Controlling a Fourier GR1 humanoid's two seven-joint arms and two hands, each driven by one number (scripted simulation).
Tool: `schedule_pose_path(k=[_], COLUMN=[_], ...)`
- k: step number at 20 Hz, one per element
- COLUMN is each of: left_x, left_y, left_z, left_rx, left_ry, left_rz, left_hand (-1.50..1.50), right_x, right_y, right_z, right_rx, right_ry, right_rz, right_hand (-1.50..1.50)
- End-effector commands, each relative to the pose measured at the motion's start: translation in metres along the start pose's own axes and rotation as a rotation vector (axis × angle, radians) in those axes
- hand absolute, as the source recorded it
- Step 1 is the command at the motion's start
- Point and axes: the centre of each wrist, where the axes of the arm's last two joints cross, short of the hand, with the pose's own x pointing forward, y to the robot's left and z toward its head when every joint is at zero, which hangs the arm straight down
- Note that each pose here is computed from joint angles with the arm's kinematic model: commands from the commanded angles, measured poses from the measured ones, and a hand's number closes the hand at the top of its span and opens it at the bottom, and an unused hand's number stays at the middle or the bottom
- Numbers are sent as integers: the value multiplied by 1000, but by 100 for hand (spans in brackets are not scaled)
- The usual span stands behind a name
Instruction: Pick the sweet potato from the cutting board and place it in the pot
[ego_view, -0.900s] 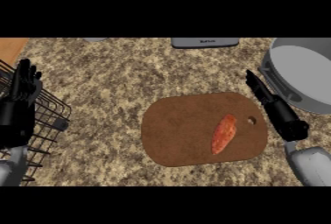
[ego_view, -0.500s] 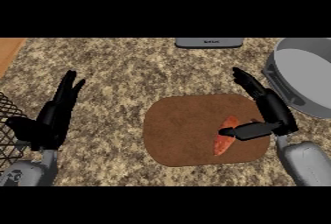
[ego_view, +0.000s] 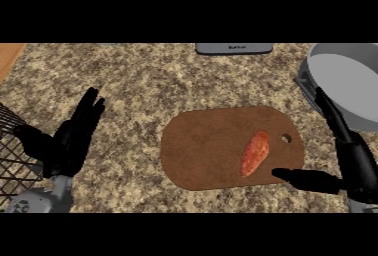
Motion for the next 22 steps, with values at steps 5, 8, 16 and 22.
schedule_pose_path(k=[5, 8, 16, 22], left_x=[4, 11, 34, 5], left_y=[-3, -16, -13, -8], left_z=[7, -1, -6, 6], left_rx=[11, -24, -35, -34], left_ry=[16, 8, -2, -3], left_rz=[0, -5, -3, -6], left_hand=[0, 0, 0, 0], right_x=[81, 103, 138, 136], right_y=[-63, -76, -78, -42], right_z=[14, 7, -14, -31], right_rx=[180, 244, 375, 419], right_ry=[125, 206, 442, 531], right_rz=[307, 387, 441, 438], right_hand=[-150, -150, -150, -150])
